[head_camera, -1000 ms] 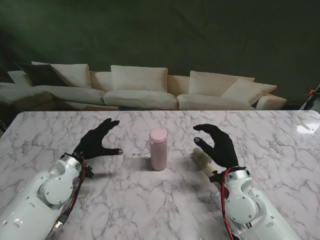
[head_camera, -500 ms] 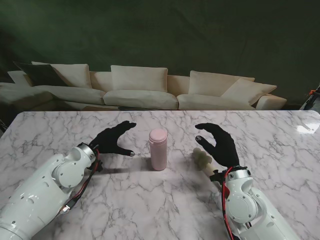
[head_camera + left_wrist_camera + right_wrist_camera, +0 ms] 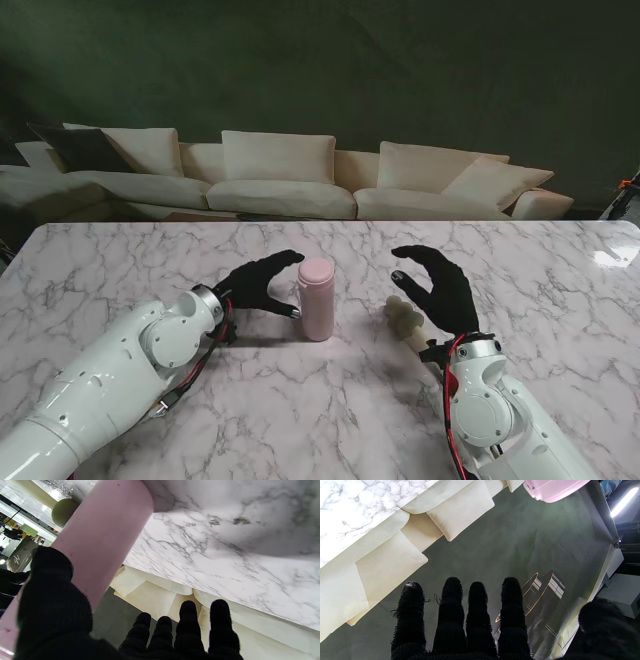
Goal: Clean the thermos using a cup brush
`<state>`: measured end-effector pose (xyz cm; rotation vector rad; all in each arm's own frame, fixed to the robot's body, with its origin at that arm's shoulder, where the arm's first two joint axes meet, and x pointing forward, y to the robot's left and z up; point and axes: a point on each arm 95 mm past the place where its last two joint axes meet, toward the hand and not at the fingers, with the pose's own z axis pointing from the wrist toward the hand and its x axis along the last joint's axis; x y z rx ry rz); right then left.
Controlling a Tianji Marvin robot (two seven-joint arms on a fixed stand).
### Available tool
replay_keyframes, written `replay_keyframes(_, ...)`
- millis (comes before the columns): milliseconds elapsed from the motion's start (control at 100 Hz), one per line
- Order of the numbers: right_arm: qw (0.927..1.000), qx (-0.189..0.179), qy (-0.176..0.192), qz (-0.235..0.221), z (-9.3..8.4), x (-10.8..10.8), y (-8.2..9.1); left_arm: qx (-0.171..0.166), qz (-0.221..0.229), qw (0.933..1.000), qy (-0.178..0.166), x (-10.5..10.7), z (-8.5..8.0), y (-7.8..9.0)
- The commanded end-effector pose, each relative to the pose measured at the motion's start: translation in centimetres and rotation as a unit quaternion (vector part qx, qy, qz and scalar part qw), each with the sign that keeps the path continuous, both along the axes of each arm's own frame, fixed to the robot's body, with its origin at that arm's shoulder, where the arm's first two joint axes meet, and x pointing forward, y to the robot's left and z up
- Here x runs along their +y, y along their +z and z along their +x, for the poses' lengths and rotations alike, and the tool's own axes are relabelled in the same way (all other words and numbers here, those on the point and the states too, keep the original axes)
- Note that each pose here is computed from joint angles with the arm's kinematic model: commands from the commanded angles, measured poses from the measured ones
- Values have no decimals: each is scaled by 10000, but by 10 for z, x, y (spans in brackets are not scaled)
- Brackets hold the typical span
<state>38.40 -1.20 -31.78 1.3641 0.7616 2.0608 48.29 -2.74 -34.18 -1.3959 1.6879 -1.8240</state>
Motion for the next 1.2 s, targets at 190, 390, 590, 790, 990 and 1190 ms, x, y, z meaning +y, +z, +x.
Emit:
replay_keyframes(190,10000,60,20,-20,0,4,-2,349,-57,9993,-114,-17,2,-8)
replay_keyframes(390,9999,92,40,-39,0,6,-2,480,-134,9986,-197,-24,0,-14)
replay_keyframes(590,9999,116,59,-50,1,7,-3,625,-268,9974,-226,-33,0,-18)
replay_keyframes(790,9999,118,61,-48,1,8,-3,672,-350,9967,-277,-43,1,-18)
replay_keyframes(990,9999,125,77,-50,2,9,-4,850,-425,9951,-268,-52,3,-25)
replay_keyframes(1190,9999,124,81,-60,3,9,-4,937,-886,9917,2,-63,3,-33)
